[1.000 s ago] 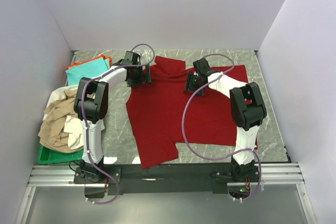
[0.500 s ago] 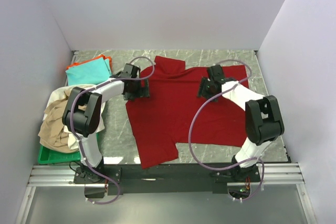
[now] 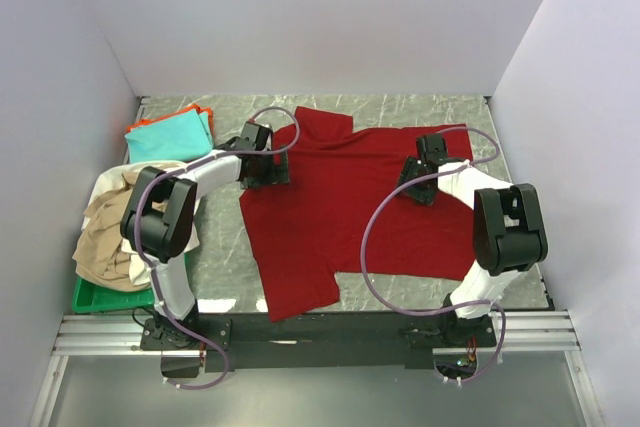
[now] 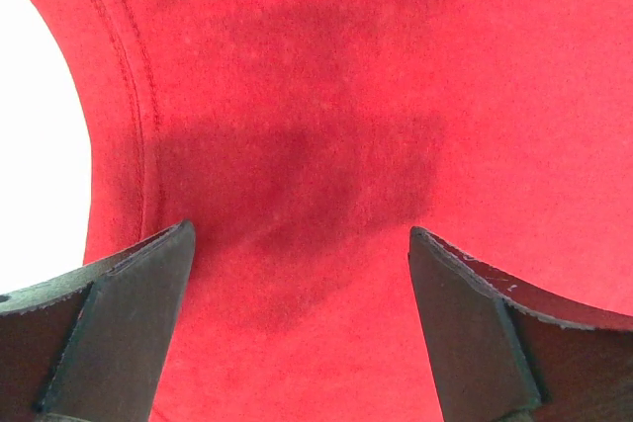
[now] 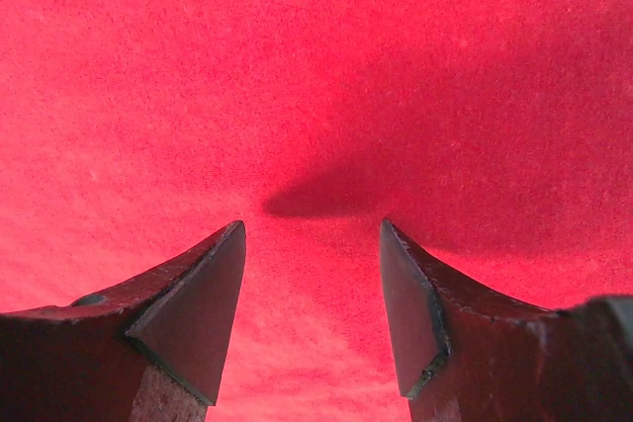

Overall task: Fold and stack the t-shirts
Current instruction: Flatten the tshirt out

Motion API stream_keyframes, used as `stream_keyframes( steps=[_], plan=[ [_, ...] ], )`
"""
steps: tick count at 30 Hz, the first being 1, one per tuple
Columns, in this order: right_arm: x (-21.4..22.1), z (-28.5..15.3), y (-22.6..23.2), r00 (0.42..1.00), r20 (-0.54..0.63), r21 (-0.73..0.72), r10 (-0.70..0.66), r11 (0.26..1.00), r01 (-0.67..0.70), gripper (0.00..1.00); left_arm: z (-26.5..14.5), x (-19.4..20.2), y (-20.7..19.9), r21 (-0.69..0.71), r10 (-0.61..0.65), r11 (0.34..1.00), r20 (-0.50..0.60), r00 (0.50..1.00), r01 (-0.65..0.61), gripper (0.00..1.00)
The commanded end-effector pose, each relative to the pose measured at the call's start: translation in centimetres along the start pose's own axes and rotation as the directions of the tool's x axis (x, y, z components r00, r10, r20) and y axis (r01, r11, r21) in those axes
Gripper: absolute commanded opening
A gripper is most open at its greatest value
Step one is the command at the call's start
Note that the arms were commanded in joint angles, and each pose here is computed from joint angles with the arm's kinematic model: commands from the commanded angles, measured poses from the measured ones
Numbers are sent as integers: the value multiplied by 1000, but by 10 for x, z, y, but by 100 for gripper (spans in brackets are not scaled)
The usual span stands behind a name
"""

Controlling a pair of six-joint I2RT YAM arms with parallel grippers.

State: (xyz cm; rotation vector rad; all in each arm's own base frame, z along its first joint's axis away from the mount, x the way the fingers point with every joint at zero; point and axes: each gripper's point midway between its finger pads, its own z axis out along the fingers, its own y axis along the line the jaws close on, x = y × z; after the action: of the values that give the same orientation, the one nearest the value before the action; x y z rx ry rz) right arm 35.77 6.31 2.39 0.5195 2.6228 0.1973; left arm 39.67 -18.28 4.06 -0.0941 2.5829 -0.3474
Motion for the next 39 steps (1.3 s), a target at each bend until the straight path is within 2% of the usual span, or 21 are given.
stream_keyframes(
  steps=[1, 11, 39],
  plan=[
    [-11, 2, -2, 999, 35, -9, -2, 1000, 3, 63, 3, -22, -8, 11, -6, 1000, 58, 998, 5, 95],
    [-16, 6, -10, 1000, 17, -4, 13, 1000, -13, 60, 24, -16, 6, -29, -15, 999, 4, 1000, 15, 96],
    [-38, 28, -10, 995, -95, 93, -20, 995, 29, 61, 57, -53, 24, -26, -31, 999, -15, 999, 31, 96]
  ],
)
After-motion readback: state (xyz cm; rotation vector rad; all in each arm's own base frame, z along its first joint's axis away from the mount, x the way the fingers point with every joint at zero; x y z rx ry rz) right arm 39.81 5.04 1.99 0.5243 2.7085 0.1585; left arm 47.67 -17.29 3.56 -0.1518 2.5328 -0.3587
